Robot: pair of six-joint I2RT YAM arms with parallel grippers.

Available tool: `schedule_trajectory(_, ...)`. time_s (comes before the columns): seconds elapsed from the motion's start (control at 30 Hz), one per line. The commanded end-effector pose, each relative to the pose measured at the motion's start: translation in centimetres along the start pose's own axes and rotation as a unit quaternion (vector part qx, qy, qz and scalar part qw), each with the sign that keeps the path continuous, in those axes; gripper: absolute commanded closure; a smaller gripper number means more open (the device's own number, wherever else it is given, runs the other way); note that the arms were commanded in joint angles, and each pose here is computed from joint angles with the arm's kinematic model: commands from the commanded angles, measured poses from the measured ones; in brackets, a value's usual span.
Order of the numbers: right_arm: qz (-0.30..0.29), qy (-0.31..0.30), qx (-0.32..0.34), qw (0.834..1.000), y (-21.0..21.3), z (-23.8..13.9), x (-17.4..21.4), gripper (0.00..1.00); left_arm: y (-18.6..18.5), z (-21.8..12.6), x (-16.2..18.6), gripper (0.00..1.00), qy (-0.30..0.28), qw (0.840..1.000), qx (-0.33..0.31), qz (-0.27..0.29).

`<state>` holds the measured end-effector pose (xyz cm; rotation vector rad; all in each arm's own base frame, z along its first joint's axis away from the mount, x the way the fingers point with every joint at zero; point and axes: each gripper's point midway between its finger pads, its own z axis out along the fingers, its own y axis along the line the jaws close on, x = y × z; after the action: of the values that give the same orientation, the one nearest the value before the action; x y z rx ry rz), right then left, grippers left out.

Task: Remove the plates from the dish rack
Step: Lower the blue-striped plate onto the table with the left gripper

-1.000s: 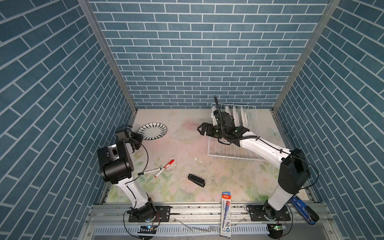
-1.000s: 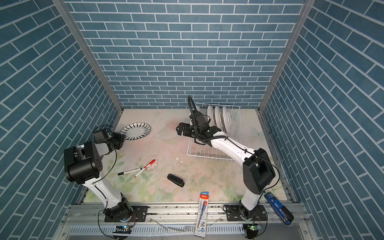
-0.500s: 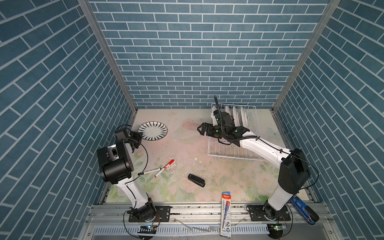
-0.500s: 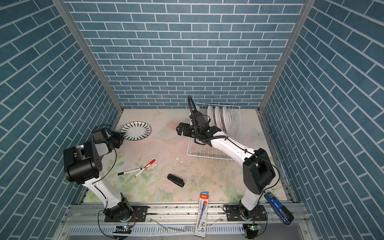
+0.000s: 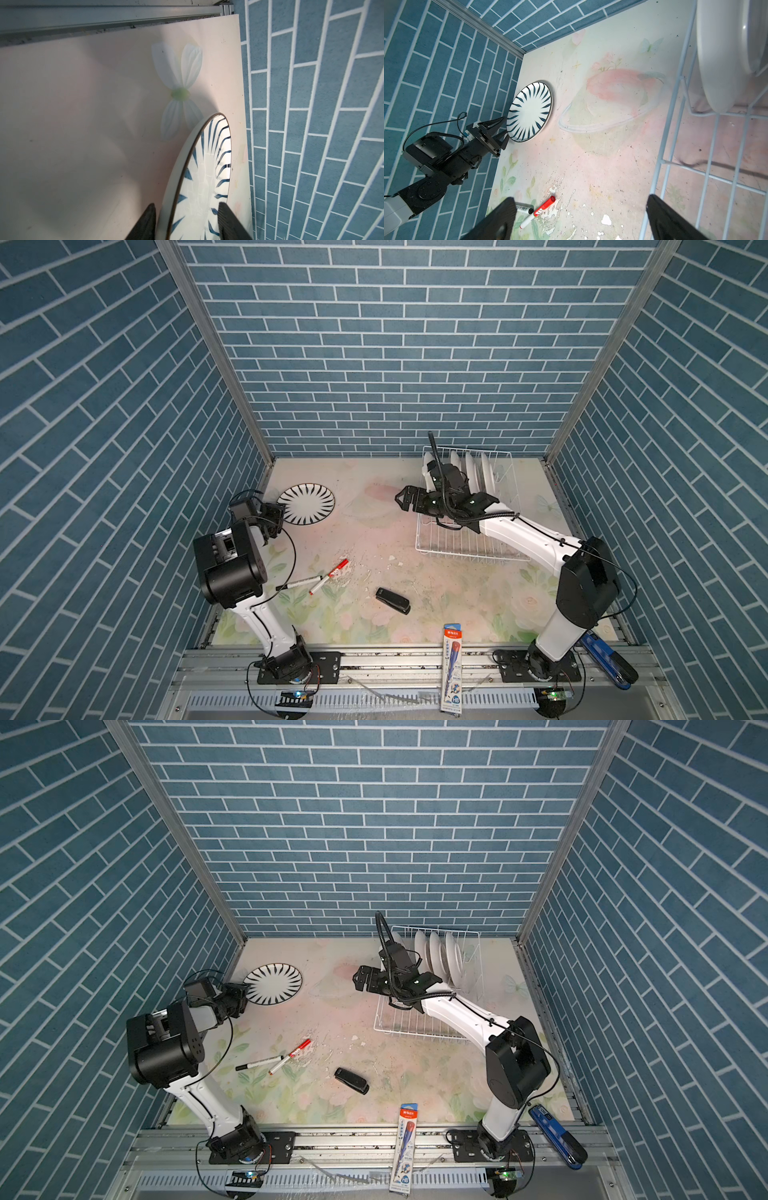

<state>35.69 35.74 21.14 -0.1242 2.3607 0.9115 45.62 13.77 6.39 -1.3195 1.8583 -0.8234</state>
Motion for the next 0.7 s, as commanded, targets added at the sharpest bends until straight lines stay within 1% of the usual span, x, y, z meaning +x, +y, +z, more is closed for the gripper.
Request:
schedule_trajectory(0.0, -0.009, 0.001, 0.015, 1.000, -0.6, -0.6, 0.4, 0.01, -1.6, -0.3, -0.9, 0.45, -0.009, 1.000, 0.016, 0.015)
schedule_trajectory(0.17, -0.009, 0.000, 0.019, 1.000, -0.8, -0.6, 0.6, 0.01, -0.7, -0.4, -0.7, 0.42, -0.001, 1.000, -0.014, 0.015)
schedule_trajectory(0.6, -0.008, -0.002, 0.021, 1.000, -1.0, -1.3, 0.9, 0.01, 0.2, -0.1, -0.4, 0.30, 0.003, 1.000, -0.024, 0.006)
schedule_trajectory(0.67, -0.007, -0.002, 0.021, 1.000, -1.1, -1.4, 1.0, 0.01, 0.4, -0.1, -0.4, 0.26, 0.002, 1.000, -0.027, 0.005)
